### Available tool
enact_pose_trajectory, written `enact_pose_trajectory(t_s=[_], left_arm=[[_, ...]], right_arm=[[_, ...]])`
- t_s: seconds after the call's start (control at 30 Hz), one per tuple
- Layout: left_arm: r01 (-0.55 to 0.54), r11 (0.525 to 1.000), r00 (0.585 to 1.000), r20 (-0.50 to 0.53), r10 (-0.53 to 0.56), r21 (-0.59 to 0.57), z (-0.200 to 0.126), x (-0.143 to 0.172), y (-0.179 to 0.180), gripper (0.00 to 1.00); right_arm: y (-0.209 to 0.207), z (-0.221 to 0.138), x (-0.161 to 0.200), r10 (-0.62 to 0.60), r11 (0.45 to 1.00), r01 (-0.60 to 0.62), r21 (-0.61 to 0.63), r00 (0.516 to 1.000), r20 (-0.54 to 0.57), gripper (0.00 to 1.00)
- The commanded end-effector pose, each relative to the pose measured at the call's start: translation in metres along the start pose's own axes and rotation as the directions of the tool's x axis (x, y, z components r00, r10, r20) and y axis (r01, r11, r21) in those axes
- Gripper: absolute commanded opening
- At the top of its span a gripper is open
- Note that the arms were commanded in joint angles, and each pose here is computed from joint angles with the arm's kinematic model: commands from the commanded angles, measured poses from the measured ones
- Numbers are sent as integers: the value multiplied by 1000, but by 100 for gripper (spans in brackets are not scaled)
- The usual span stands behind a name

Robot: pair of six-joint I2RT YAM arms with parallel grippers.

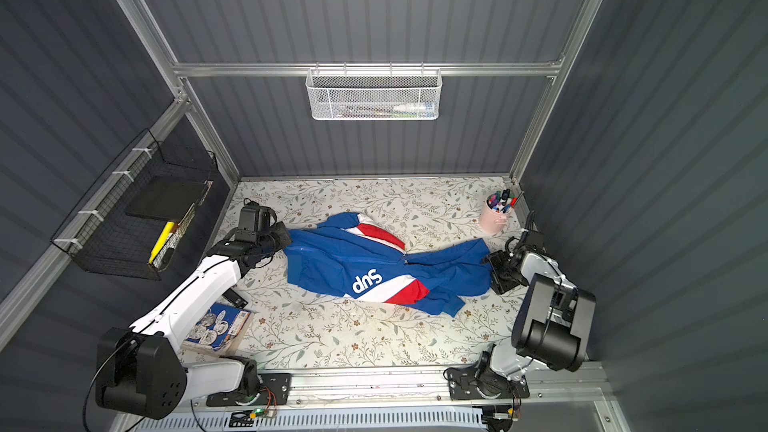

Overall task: Unzip the jacket
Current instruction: Flatten out the jacket at the center of the board.

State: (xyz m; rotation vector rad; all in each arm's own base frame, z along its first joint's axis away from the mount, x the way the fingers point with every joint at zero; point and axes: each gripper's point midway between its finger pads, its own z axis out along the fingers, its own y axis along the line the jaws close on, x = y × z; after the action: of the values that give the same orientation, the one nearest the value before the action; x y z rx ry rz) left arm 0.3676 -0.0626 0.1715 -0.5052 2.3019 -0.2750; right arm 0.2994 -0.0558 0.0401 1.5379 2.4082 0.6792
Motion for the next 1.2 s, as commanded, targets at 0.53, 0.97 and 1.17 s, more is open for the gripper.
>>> enact_pose_trajectory(t_s=[0.53,0.97,1.17], left_arm=[[-11,990,997,81,-1,144,-29,-31,-30,0],[-86,968,924,381,-11,237,-144,-176,-96,0],[-127,956,864,504,-25,265,-201,-220,-114,0]], right_arm=[[191,-152,26,-490,779,612,-134,729,478,0],[391,-323,71,-452,423,850,-313,498,740,0],[426,-380,84,-376,325,870,-370,478,793,0]])
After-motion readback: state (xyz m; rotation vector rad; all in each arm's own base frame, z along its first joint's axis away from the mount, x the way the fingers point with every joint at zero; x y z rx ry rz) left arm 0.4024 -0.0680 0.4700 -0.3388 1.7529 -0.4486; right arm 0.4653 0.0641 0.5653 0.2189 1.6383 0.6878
